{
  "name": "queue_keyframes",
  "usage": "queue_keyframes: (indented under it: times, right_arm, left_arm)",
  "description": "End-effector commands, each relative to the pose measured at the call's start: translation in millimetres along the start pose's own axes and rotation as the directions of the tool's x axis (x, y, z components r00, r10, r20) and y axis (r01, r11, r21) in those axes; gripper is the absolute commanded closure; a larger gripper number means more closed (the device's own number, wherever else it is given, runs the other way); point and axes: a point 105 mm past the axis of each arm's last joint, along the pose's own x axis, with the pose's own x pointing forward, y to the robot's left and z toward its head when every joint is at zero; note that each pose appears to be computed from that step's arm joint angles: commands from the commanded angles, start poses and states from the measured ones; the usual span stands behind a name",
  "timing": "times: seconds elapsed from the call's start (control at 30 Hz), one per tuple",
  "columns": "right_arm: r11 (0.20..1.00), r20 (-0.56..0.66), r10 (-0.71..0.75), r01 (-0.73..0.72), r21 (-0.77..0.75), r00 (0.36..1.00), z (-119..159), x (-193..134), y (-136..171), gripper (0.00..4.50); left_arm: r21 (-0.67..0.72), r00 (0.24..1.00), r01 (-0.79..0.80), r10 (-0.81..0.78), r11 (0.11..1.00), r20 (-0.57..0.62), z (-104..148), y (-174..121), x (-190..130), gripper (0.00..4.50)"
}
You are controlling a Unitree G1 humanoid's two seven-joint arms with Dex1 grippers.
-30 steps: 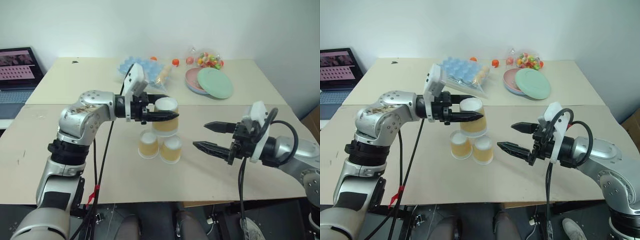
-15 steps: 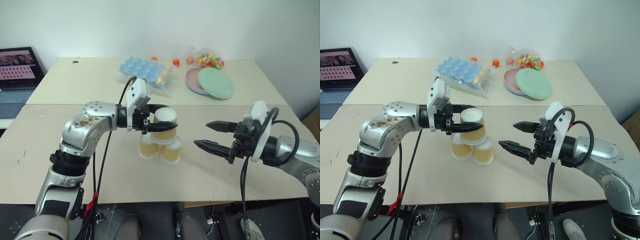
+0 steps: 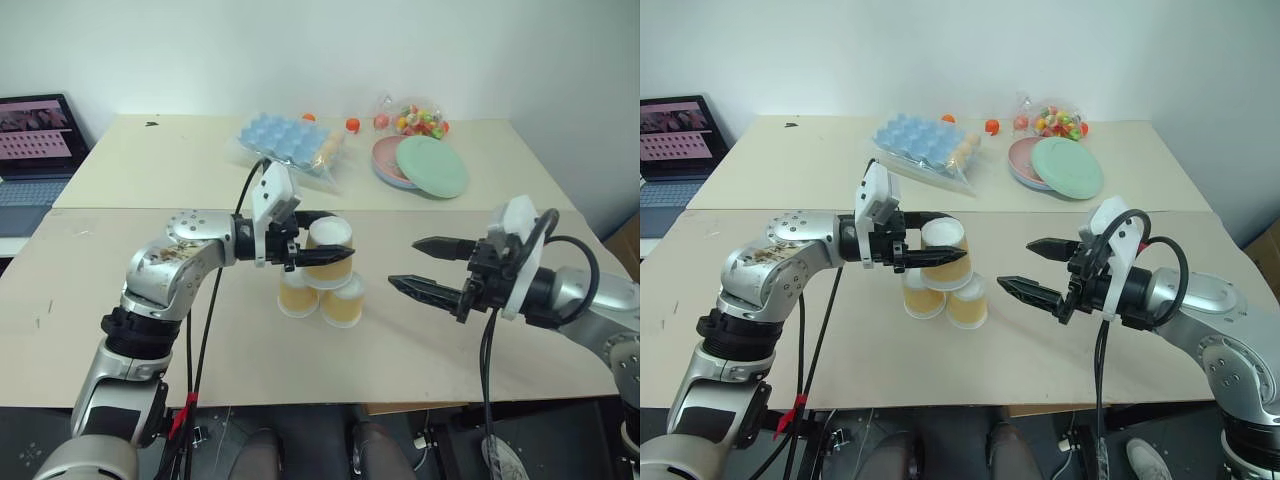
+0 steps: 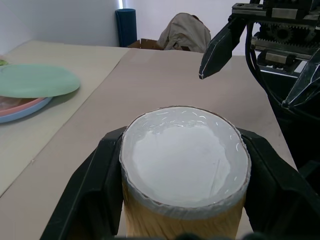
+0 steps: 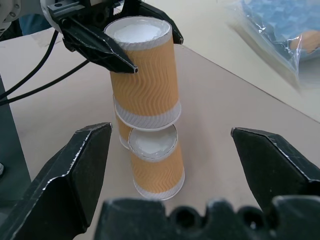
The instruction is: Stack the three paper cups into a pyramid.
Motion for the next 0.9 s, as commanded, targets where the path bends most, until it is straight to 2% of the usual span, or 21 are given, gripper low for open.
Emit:
queue_keyframes:
  times: [0.03, 0.47, 0.53, 0.63, 0.9]
  right_arm:
    - [0.998, 0.032, -0.010, 0.011, -0.055, 0.999, 12.2, -2.7, -0.2, 0.00]
    - [0.998, 0.032, -0.015, 0.017, -0.059, 0.999, 13.1, -3.2, -1.2, 0.00]
    - [0.998, 0.033, -0.015, 0.017, -0.061, 0.999, 13.3, -3.3, -1.3, 0.00]
    - [0.998, 0.034, -0.018, 0.020, -0.061, 0.999, 13.5, -3.2, -1.7, 0.00]
    - [0.998, 0.032, -0.019, 0.021, -0.061, 0.999, 13.5, -2.6, -3.6, 0.00]
  left_arm:
    - [0.054, 0.999, 0.006, -0.009, 0.998, 0.041, 14.2, -5.1, -0.9, 1.88]
    - [0.046, 1.000, 0.005, -0.006, 0.999, 0.030, 7.1, -5.0, 0.1, 1.88]
    - [0.045, 1.000, 0.014, -0.015, 0.999, 0.024, 6.3, -6.4, -0.1, 0.91]
    - [0.044, 1.000, 0.008, -0.009, 0.999, 0.026, 6.8, -5.8, -0.4, 0.06]
    - [0.041, 0.999, 0.007, -0.009, 0.999, 0.037, 11.0, -3.7, 0.3, 0.06]
